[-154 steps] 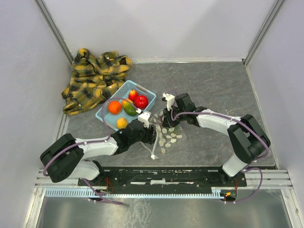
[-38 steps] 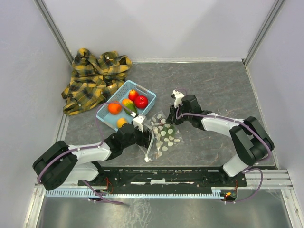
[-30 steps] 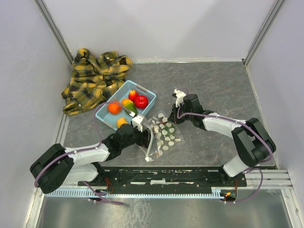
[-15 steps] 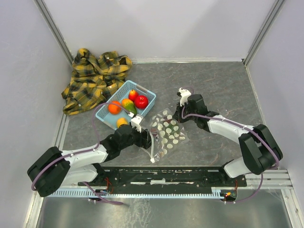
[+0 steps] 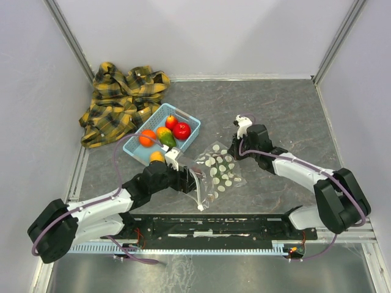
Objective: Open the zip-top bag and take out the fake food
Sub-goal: Pick up the fake fruit from the zipper food storage bag, then place the fake fruit in the bin.
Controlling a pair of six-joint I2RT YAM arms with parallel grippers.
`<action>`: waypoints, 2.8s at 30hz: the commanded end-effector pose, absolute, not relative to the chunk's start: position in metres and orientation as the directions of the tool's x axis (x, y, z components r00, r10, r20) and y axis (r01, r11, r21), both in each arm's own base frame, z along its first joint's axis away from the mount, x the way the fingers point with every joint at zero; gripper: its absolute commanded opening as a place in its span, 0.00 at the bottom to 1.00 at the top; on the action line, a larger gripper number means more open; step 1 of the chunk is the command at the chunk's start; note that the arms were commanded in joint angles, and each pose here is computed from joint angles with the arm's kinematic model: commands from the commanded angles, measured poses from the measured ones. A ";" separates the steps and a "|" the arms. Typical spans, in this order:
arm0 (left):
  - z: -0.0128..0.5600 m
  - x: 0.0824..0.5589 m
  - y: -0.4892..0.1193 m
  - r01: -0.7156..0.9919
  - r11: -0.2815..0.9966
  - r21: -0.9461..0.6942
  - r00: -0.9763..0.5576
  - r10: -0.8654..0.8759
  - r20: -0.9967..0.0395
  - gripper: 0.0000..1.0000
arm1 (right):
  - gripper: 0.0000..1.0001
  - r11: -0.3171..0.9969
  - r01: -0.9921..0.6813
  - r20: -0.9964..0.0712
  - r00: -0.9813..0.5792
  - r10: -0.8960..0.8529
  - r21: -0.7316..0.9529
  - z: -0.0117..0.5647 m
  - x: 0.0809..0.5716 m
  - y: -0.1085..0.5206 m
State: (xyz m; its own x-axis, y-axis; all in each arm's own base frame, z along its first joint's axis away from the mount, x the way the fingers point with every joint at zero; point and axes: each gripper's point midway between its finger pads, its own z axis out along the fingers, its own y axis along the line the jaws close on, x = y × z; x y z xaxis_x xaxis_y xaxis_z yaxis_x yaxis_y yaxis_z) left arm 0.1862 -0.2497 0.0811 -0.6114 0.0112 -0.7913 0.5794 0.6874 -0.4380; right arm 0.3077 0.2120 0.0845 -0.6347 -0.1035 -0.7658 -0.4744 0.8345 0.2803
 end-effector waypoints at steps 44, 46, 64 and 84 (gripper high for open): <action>0.141 0.176 -0.266 0.535 0.526 -0.662 -0.720 -0.126 -0.682 0.38 | 0.02 0.917 -0.301 -0.878 -0.468 0.099 0.263 0.123 0.313 0.159; 0.137 0.178 -0.260 0.532 0.559 -0.636 -0.716 -0.104 -0.690 0.38 | 0.02 0.918 -0.296 -0.876 -0.471 0.099 0.263 0.122 0.313 0.158; 0.161 0.185 -0.230 0.543 0.667 -0.511 -0.654 -0.045 -0.755 0.37 | 0.03 0.937 -0.243 -0.876 -0.468 0.115 0.252 0.120 0.316 0.146; 0.192 0.246 -0.183 0.410 0.833 -0.372 -0.538 -0.109 -0.836 0.36 | 0.03 0.935 -0.246 -0.875 -0.470 0.116 0.257 0.120 0.316 0.145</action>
